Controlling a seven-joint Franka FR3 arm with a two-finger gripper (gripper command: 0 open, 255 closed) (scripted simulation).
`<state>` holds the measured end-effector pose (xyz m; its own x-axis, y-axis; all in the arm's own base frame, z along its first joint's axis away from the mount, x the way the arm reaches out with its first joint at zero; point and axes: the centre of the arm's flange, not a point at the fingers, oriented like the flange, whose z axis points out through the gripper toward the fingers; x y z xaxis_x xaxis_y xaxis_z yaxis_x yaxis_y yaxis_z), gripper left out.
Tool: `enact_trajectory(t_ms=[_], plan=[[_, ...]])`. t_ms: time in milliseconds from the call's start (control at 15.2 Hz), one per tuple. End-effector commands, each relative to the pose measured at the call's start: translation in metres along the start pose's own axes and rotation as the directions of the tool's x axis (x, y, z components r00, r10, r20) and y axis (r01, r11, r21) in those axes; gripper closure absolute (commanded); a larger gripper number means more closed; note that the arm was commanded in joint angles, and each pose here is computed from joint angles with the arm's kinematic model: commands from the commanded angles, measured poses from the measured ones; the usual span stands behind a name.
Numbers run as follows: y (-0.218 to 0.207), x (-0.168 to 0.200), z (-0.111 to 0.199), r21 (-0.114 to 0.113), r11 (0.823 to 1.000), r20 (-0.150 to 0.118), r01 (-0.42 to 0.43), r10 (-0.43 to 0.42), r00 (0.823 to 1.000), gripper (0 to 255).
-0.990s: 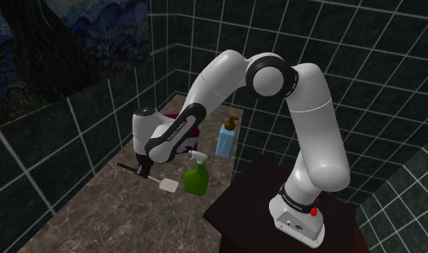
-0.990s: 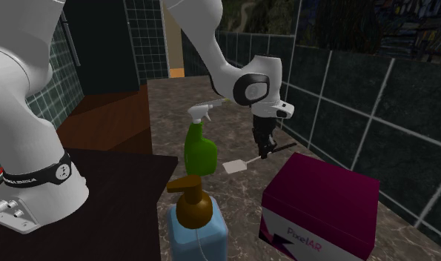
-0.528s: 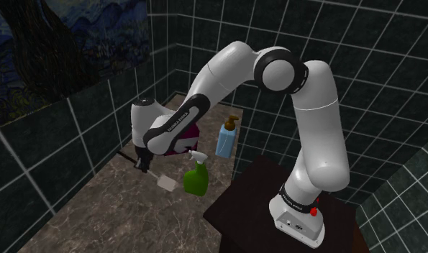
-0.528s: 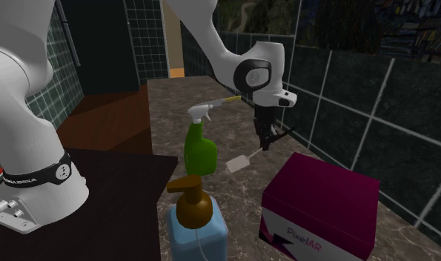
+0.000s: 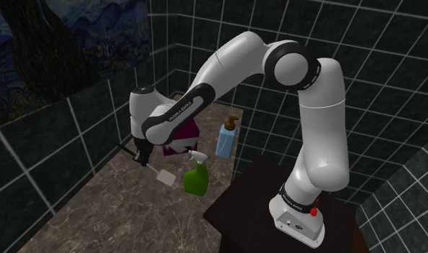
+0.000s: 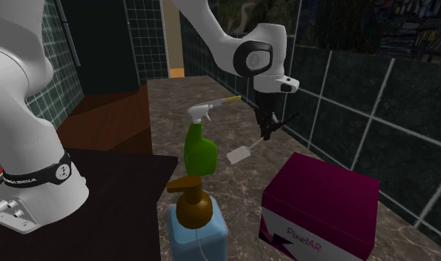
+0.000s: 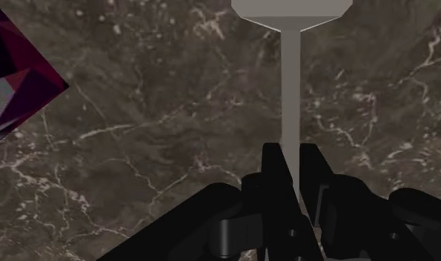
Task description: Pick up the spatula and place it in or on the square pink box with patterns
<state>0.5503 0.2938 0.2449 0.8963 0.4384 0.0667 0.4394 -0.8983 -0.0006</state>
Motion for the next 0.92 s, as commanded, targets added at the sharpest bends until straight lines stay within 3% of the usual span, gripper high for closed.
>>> enact_trajectory(t_ms=[0,858], plan=[[0.000,0.001,-0.011,0.000,1.000,0.000,0.000,0.000,1.000,255],[0.000,0.006,-0.080,0.000,1.000,0.000,0.000,0.000,1.000,255]])
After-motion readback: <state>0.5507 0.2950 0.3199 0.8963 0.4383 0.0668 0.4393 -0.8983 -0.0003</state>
